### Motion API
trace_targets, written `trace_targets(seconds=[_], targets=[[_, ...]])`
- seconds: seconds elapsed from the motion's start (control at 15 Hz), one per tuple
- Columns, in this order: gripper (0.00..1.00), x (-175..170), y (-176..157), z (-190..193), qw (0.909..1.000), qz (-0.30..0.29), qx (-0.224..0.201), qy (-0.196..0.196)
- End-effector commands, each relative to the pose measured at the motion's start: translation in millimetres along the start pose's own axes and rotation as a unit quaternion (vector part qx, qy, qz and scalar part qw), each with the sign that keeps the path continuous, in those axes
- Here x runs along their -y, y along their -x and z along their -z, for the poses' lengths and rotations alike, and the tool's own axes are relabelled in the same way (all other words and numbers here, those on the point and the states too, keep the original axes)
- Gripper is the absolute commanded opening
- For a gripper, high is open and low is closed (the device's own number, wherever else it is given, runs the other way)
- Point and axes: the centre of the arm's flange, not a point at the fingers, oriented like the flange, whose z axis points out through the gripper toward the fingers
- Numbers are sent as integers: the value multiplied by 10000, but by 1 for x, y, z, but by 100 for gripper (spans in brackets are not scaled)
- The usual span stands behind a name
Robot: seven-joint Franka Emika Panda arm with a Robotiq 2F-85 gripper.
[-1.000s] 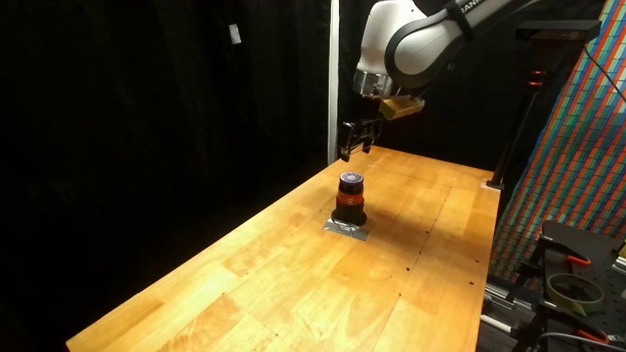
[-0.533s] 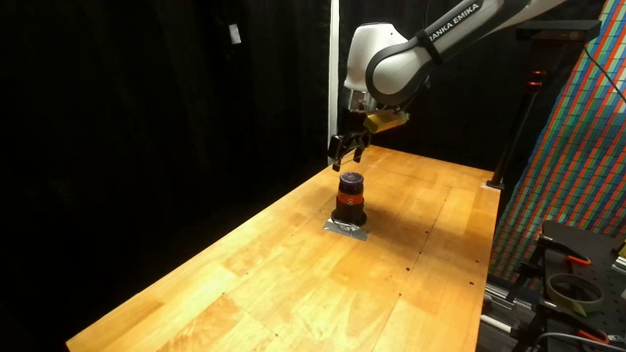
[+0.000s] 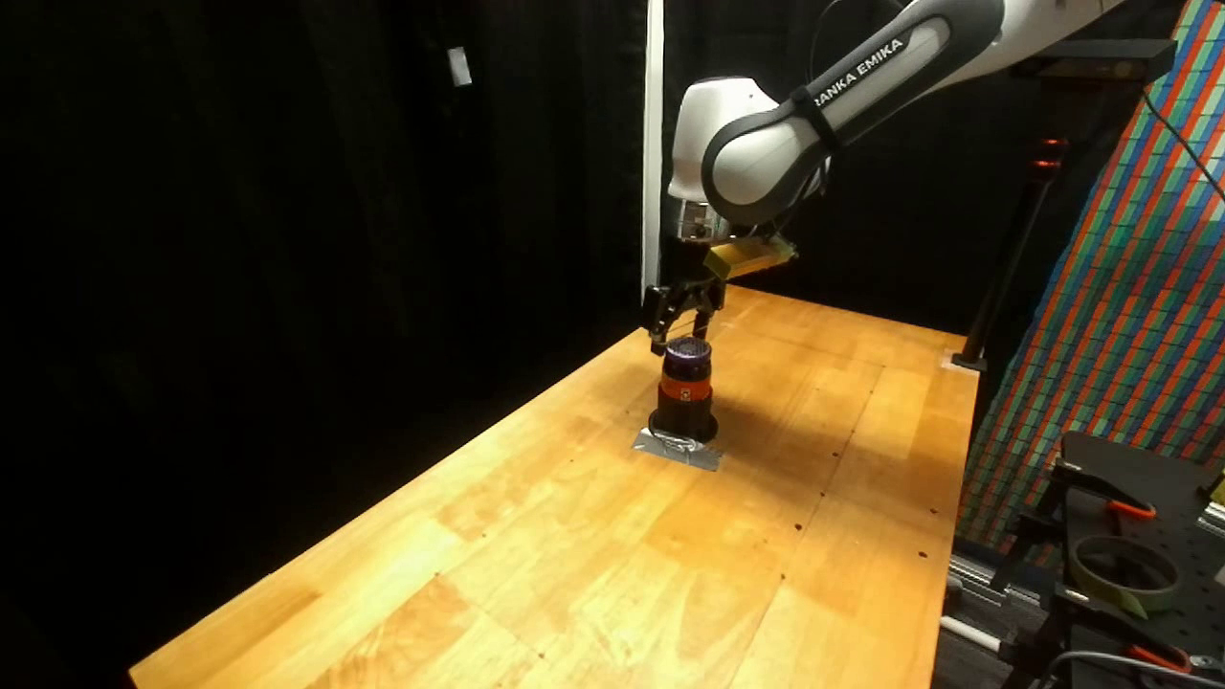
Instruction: Put the elastic around the bottle
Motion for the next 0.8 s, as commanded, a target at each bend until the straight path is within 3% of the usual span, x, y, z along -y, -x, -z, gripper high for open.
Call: trace_targets(seconds=[0.0,0.47,0.73], targets=[[100,6,-10,-5,9997,-56,159,-178],[100,8,-3,-23,9994,-116,256,-225],[100,5,9,-25,9985,-104,513,-149]])
